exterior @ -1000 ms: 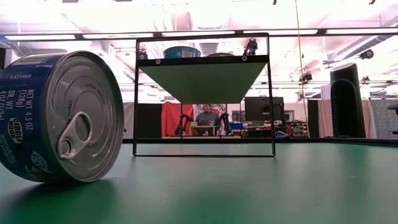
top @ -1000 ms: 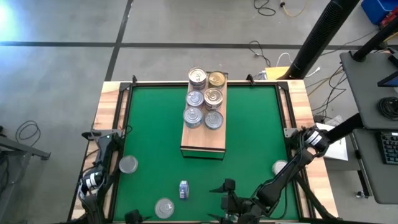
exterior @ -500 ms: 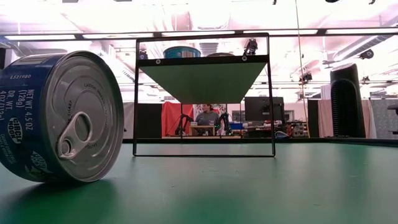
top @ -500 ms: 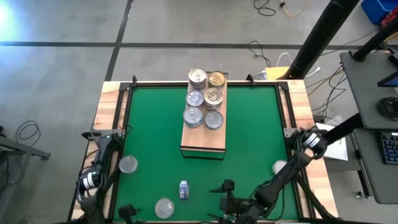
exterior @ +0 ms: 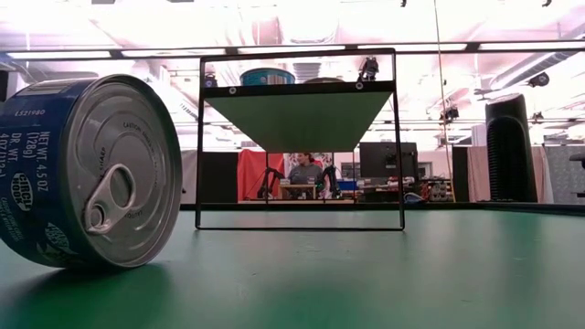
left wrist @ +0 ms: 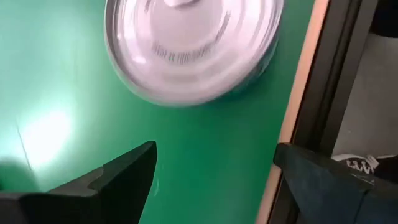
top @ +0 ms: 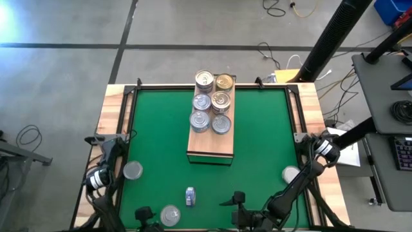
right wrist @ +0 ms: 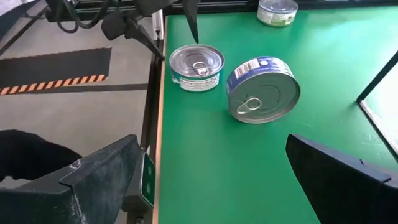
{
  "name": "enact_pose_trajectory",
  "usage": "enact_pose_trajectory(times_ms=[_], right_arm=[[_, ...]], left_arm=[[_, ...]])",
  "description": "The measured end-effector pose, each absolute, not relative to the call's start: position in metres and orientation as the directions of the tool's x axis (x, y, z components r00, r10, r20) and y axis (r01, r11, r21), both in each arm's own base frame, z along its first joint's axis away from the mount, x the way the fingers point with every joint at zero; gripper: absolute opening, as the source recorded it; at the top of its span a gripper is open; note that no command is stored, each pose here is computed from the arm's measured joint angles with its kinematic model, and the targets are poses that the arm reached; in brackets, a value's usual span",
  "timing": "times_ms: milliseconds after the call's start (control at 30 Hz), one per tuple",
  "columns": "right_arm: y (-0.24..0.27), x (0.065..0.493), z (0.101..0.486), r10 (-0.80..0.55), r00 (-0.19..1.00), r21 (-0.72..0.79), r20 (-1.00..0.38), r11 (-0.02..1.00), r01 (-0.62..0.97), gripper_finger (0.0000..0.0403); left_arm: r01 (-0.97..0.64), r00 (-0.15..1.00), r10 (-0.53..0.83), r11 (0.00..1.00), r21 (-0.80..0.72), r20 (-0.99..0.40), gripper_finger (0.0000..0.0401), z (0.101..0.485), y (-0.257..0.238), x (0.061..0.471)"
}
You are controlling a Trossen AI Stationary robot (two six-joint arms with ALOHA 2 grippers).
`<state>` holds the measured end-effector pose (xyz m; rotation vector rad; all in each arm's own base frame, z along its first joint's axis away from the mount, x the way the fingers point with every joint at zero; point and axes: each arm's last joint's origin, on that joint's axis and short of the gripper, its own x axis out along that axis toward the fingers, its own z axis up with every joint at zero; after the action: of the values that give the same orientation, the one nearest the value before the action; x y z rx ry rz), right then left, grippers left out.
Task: Stack canned seafood by type on shelf
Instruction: Stack the green blue tuna can on top of the other green blue can on the shelf
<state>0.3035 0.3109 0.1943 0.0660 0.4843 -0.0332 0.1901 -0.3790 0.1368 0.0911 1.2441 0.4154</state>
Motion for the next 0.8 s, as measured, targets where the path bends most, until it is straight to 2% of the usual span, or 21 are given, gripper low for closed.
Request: enact_pose_trajectory(times_ms=[233,667,800], right_arm=[[0.314,0.298,0.186,-0.033,0.882,0.043,-0.471,0.997,0.060,0.0400],[0.321,0.295,0.157,-0.041,0.856,-0.010,-0.515,0.999,0.042,0.0400],[0.322,0.296,0.147,-0.055,0.847,-0.030,-0.528,0.999,0.046,0.0400]], left_arm=[[-0.169,0.302,0.319,0.945,0.279,-0.898,0.0320,0.133,-0.367,0.230],[-0.184,0.414,0.293,0.954,0.235,-0.862,0.0319,0.132,-0.353,0.273],[-0.178,0.416,0.280,0.958,0.225,-0.865,0.0319,0.134,-0.346,0.289]])
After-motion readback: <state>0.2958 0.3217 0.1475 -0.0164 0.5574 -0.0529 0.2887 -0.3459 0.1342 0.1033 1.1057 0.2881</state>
